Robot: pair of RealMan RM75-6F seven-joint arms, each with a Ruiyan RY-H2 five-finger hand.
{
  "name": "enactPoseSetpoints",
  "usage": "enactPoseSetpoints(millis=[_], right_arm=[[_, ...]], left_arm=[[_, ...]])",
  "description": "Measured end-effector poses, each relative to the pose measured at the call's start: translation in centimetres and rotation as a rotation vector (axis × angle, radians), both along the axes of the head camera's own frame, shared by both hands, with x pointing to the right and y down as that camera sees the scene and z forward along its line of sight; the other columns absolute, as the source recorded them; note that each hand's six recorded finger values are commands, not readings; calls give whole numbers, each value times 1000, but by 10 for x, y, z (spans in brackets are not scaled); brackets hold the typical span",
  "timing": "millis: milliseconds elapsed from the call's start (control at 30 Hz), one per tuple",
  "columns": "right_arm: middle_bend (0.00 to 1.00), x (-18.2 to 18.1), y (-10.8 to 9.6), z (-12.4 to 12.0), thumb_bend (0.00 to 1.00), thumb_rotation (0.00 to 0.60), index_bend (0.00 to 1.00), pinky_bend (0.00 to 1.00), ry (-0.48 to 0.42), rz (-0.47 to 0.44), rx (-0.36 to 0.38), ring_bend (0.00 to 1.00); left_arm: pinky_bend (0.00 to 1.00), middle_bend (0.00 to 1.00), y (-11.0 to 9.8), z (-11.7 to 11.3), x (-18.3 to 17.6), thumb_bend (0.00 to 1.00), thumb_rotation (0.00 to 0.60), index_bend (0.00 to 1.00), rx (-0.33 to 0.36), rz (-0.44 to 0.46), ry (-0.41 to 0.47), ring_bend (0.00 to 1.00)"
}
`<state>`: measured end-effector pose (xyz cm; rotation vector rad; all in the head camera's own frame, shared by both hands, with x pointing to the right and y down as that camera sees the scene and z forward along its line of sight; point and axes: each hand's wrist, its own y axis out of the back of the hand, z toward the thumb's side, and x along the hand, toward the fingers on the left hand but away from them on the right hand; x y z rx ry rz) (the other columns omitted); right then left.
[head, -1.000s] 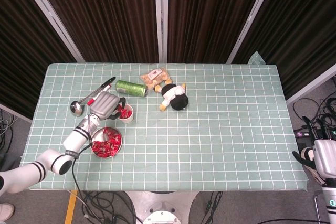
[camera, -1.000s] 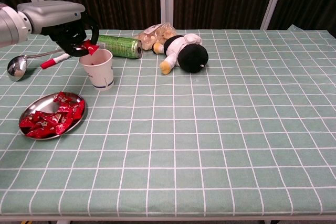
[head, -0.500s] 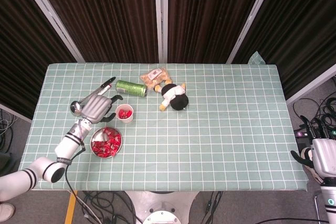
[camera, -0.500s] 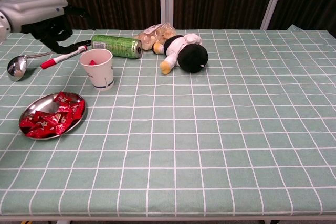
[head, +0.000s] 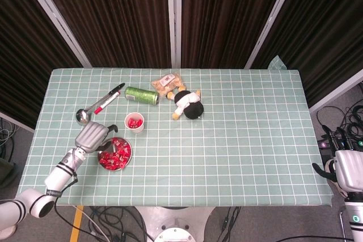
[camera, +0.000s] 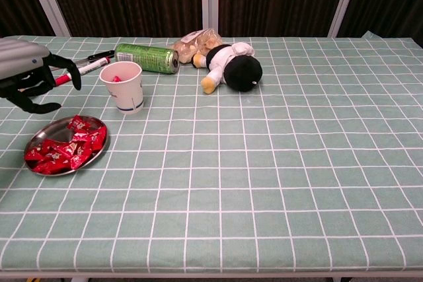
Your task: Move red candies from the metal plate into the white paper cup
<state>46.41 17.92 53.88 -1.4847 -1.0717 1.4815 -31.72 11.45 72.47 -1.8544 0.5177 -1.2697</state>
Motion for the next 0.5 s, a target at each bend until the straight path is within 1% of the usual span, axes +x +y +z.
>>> enactPoseSetpoints(millis=[167, 267, 500], right_arm=[[270, 0, 1, -1, 87, 600, 33, 252, 6, 5, 0, 69], [270, 0, 1, -1, 86, 600, 33, 252, 7, 6, 0, 69], [270, -2, 0, -1, 87, 600, 33, 252, 11, 4, -1, 70]], left_arm=[[1000, 943, 10, 22, 0, 331, 600, 446, -33, 54, -57, 874], [1000, 943, 13, 31, 0, 325, 600, 446, -40, 70, -73, 874], [1000, 948, 15, 43, 5, 324, 600, 463, -47, 81, -68, 875]])
